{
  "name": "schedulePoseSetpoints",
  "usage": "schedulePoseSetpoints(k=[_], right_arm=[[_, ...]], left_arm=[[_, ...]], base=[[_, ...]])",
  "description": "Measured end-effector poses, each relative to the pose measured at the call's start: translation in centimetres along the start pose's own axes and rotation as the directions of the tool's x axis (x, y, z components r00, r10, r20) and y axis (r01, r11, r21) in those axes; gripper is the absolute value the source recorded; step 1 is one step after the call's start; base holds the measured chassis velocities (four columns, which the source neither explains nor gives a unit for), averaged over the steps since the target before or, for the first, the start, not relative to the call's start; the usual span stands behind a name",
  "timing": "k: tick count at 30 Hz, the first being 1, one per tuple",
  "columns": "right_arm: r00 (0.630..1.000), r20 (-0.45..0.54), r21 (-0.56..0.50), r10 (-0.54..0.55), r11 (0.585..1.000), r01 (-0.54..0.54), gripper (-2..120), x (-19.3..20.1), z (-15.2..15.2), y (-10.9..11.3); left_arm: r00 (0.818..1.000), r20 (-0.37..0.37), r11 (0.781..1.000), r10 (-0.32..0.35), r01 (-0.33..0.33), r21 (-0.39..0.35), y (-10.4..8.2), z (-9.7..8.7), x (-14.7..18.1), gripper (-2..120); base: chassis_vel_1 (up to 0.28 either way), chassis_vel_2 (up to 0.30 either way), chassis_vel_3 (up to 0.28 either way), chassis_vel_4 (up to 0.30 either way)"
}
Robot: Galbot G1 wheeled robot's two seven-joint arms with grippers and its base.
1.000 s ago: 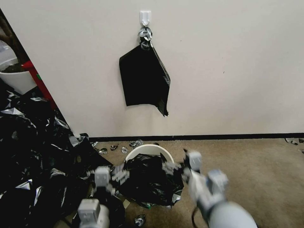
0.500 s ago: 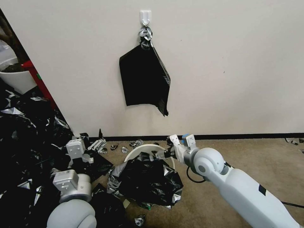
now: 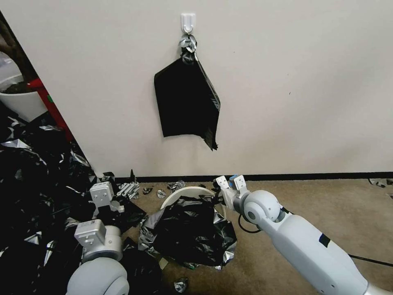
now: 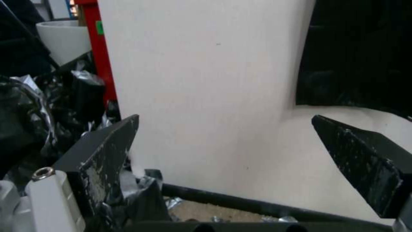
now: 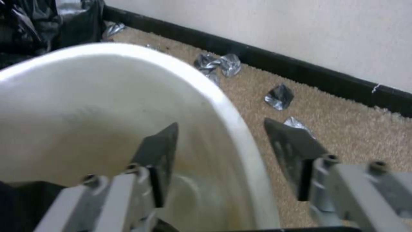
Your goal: Place a trash bag onto the trash bin.
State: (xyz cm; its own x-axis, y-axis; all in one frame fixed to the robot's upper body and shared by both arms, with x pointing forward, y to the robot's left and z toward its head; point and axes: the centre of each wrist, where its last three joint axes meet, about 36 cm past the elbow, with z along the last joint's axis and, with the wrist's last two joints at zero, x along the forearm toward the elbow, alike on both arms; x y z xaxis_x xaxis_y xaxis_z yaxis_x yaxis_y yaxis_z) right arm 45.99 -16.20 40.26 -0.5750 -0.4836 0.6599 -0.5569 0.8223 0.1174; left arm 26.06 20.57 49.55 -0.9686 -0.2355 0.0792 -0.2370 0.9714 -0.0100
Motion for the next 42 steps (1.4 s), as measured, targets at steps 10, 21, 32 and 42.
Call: schedulePoseSetpoints(k=[10,21,32,42], right_arm=[[0.991,0.007,-0.033,0.133,0.991,-0.132,18,0.7,1.0,2.5],[0.897,0.004,-0.500,0.441,0.778,-0.380,7,3.1,3.0,10.4],[0.777,-0.118,-0.800,0.619,0.404,-0.444,7,3.4,3.9,15.4],[0.790,-0.079,-0.798,0.608,0.437,-0.416,25,3.2,5.1,15.9]], left_arm=[[1.000,-0.003,1.000,-0.013,0.013,0.000,0.2,0.0,0.3,100],[0.999,-0.006,0.999,-0.036,0.036,0.004,0.1,0.0,0.3,100],[0.999,-0.026,0.999,-0.040,0.040,0.004,-0.3,1.0,-0.4,100],[0.998,-0.037,0.999,-0.049,0.049,0.001,-0.3,1.4,-0.4,100]], base=[[0.000,0.000,0.000,0.000],[0.000,0.000,0.000,0.000],[0.000,0.000,0.000,0.000],[0.000,0.000,0.000,0.000]])
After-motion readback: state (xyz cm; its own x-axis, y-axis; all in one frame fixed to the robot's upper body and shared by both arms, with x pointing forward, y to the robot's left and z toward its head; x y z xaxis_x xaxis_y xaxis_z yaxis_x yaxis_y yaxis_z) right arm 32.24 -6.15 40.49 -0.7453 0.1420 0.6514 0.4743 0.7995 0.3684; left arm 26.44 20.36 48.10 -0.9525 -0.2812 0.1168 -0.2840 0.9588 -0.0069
